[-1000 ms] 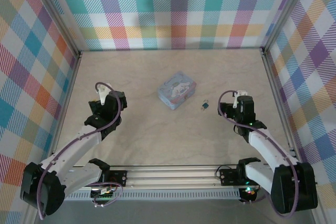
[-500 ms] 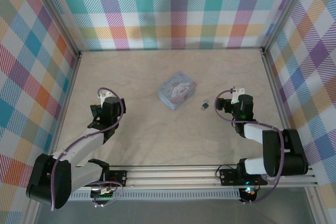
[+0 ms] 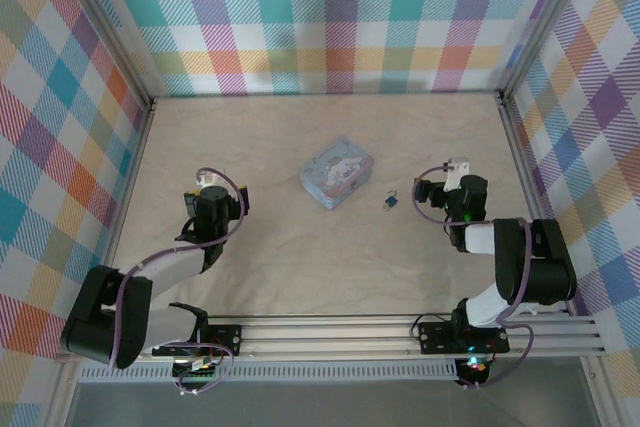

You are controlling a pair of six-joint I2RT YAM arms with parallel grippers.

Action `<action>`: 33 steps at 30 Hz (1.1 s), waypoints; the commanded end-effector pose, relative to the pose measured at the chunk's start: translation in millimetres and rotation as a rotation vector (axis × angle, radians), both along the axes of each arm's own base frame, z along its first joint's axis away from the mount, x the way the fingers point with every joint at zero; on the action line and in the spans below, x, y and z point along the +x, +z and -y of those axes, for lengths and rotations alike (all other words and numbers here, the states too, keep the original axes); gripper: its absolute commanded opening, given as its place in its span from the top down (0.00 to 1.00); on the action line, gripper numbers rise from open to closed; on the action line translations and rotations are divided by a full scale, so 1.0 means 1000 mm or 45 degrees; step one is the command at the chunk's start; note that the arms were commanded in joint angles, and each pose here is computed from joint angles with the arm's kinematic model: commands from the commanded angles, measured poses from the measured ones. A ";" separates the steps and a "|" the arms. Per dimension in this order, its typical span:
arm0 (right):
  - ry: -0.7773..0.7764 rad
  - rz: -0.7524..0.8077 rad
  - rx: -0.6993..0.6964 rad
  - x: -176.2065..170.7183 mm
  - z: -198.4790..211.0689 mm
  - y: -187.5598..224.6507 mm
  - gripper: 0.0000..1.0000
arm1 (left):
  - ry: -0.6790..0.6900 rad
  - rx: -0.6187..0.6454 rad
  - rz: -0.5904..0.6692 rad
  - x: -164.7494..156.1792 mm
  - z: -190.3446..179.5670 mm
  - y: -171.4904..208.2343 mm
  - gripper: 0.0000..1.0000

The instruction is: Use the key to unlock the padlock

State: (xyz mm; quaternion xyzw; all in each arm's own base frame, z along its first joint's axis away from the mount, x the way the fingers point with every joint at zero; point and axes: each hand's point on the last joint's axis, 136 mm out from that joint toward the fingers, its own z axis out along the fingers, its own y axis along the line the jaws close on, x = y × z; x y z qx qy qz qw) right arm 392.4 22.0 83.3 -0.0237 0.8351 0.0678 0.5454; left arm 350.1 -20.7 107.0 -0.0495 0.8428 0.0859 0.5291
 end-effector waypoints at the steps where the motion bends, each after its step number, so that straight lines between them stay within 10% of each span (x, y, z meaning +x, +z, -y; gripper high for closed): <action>1: 0.023 0.035 0.030 0.005 -0.003 0.008 0.00 | -0.058 -0.020 0.084 0.011 0.005 0.007 0.00; 33: 0.022 0.039 0.026 0.005 -0.003 0.009 0.00 | -0.187 -0.200 0.038 0.049 -0.008 -0.029 0.00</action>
